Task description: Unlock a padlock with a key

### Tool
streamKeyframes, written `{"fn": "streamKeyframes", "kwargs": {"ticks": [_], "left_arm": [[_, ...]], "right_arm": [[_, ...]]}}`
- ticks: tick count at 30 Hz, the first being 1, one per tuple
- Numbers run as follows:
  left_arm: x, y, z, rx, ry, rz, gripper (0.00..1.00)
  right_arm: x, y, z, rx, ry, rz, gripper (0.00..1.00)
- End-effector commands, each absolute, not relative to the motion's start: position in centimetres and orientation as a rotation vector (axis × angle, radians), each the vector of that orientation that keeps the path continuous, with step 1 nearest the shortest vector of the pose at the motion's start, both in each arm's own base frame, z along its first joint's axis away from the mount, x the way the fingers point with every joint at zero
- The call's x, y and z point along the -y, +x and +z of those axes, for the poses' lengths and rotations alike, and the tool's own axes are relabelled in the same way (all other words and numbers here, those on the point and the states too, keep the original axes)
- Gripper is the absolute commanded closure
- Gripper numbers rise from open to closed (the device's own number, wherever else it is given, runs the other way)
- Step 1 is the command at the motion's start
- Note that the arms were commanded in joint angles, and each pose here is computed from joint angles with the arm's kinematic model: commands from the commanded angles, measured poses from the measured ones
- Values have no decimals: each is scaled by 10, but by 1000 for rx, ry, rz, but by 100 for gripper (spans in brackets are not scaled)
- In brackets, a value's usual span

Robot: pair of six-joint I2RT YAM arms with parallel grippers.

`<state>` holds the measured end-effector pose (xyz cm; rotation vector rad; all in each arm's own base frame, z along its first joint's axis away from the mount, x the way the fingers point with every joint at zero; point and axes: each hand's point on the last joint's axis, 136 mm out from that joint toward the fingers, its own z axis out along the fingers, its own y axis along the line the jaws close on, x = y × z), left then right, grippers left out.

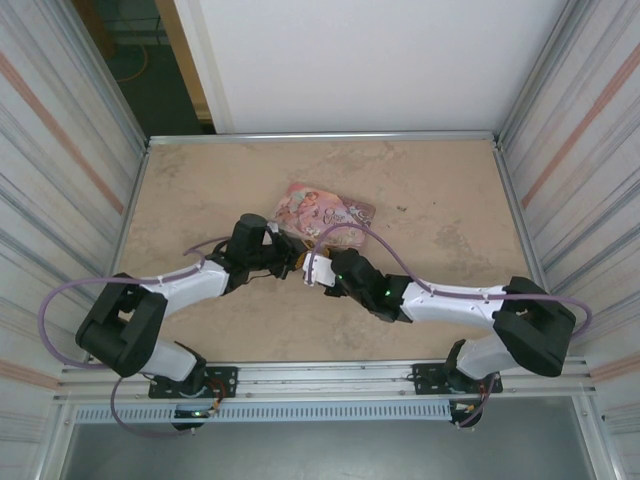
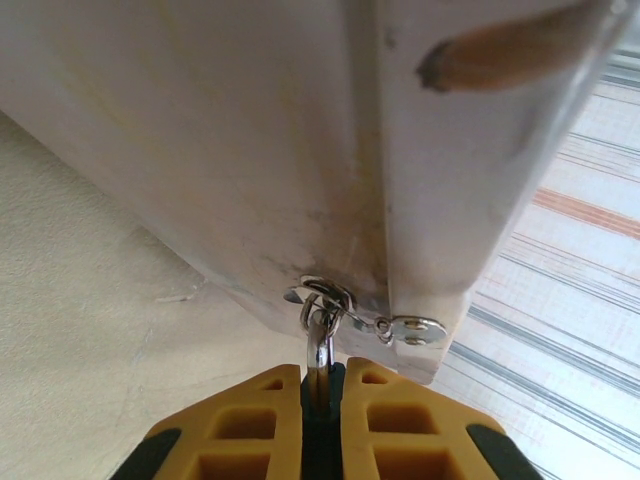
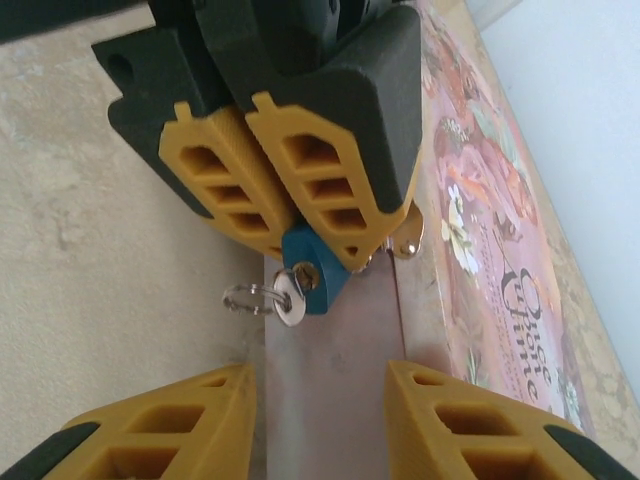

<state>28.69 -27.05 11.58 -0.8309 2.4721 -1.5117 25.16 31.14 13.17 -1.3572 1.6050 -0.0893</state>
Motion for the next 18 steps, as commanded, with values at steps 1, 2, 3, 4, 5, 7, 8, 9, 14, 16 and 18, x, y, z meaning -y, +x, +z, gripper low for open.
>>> {"fn": "streamKeyframes", "kwargs": {"ticks": [1, 2, 3, 4, 5, 7, 8, 9, 14, 16, 18], "left_arm": [[277, 293, 132, -2420, -773, -1587, 100], [277, 293, 132, -2420, -774, -1589, 100], [277, 293, 131, -2420, -772, -1590, 100], [277, 292, 131, -2421, -773, -1590, 100], [277, 293, 131, -2422, -774, -1590, 100], [277, 292, 130, -2424, -772, -1590, 100], [277, 293, 130, -2423, -773, -1591, 100], [277, 293, 130, -2423, -773, -1591, 100], [278, 293, 131, -2423, -769, -1596, 100], [279, 293, 131, -2425, -768, -1597, 100], [279, 293, 130, -2425, -770, -1597, 100]], "right_arm": [[-327, 254, 147, -1574, -1321, -42, 66], [-328, 255, 147, -1574, -1322, -39, 67], [-329, 255, 146, -1577, -1321, -38, 68], [-330, 255, 146, -1577, -1321, -35, 69], [-331, 255, 145, -1578, -1321, -33, 71], [-333, 256, 144, -1578, -1325, -31, 73], [-334, 256, 144, -1578, -1324, -32, 74], [-334, 257, 144, -1579, -1322, -34, 76], [-336, 259, 142, -1583, -1321, -41, 83], [-336, 260, 141, -1585, -1316, -45, 84], [-336, 260, 141, -1587, -1310, -44, 86]]}}
